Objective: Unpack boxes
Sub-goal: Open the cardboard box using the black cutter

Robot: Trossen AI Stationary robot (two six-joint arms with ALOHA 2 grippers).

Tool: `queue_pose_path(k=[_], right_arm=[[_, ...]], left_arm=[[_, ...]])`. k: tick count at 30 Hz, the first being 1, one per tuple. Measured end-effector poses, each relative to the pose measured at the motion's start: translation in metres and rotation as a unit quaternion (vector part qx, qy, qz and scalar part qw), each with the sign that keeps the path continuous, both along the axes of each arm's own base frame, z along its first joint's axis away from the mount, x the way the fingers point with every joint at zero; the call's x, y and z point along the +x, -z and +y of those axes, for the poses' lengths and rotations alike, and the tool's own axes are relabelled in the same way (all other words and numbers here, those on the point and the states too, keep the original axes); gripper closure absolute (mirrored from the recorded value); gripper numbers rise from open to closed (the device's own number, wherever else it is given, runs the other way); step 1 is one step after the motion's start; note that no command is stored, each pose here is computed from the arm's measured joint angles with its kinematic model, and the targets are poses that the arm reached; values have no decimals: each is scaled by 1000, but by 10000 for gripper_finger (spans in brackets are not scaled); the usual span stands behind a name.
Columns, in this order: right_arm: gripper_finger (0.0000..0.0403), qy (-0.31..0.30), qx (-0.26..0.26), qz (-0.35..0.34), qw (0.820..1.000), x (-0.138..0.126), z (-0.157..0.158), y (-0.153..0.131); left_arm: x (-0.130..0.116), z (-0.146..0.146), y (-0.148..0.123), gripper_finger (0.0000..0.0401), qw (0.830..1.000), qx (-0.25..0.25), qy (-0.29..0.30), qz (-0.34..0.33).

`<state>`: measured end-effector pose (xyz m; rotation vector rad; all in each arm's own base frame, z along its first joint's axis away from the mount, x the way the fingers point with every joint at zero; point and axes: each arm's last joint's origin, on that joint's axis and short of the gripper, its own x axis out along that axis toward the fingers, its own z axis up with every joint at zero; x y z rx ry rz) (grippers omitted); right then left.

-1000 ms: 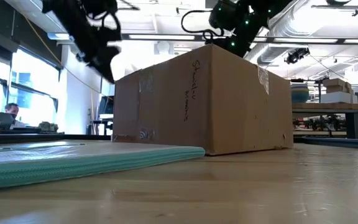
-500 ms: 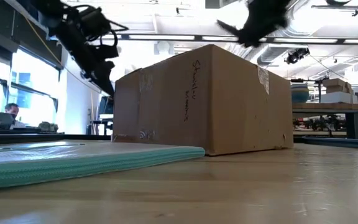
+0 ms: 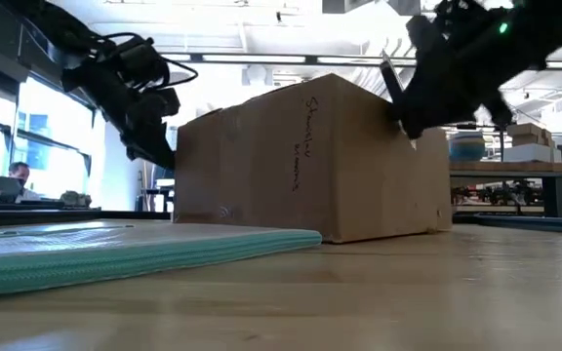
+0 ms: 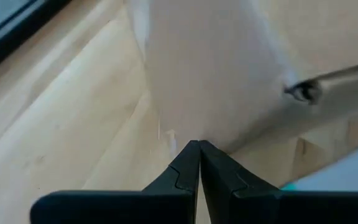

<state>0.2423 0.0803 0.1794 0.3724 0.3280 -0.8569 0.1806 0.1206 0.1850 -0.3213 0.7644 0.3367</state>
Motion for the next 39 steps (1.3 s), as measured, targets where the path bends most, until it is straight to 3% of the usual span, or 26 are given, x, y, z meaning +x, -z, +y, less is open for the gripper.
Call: queue_pose_path(k=[4, 8, 13, 21, 25, 29, 32, 36, 39], right_arm=[[277, 19, -37, 8, 999, 1, -11, 2], [277, 51, -91, 31, 994, -8, -26, -9], [277, 56, -61, 61, 995, -21, -46, -23], [277, 86, -65, 131, 986, -45, -83, -42], [277, 46, -49, 108, 992, -50, -85, -80], [277, -32, 3, 86, 996, -51, -77, -122], [277, -94, 64, 94, 989, -47, -66, -143], [277, -140, 160, 168, 963, -35, -42, -144], [277, -149, 240, 240, 929, -28, -24, -140]], left_arm=[[4, -19, 11, 401, 1000, -11, 5, 16], [5, -45, 26, 401, 996, -71, 42, 19], [13, -80, 33, 401, 990, -106, 91, -25], [34, -123, 24, 401, 977, -48, 64, -199], [42, -130, 23, 401, 968, -43, 51, -241], [53, -134, 31, 401, 966, -39, 51, -249], [69, -136, 33, 401, 965, -37, 53, -253], [94, -142, 30, 401, 963, -33, 88, -252], [108, -149, 22, 401, 958, -17, 117, -260]])
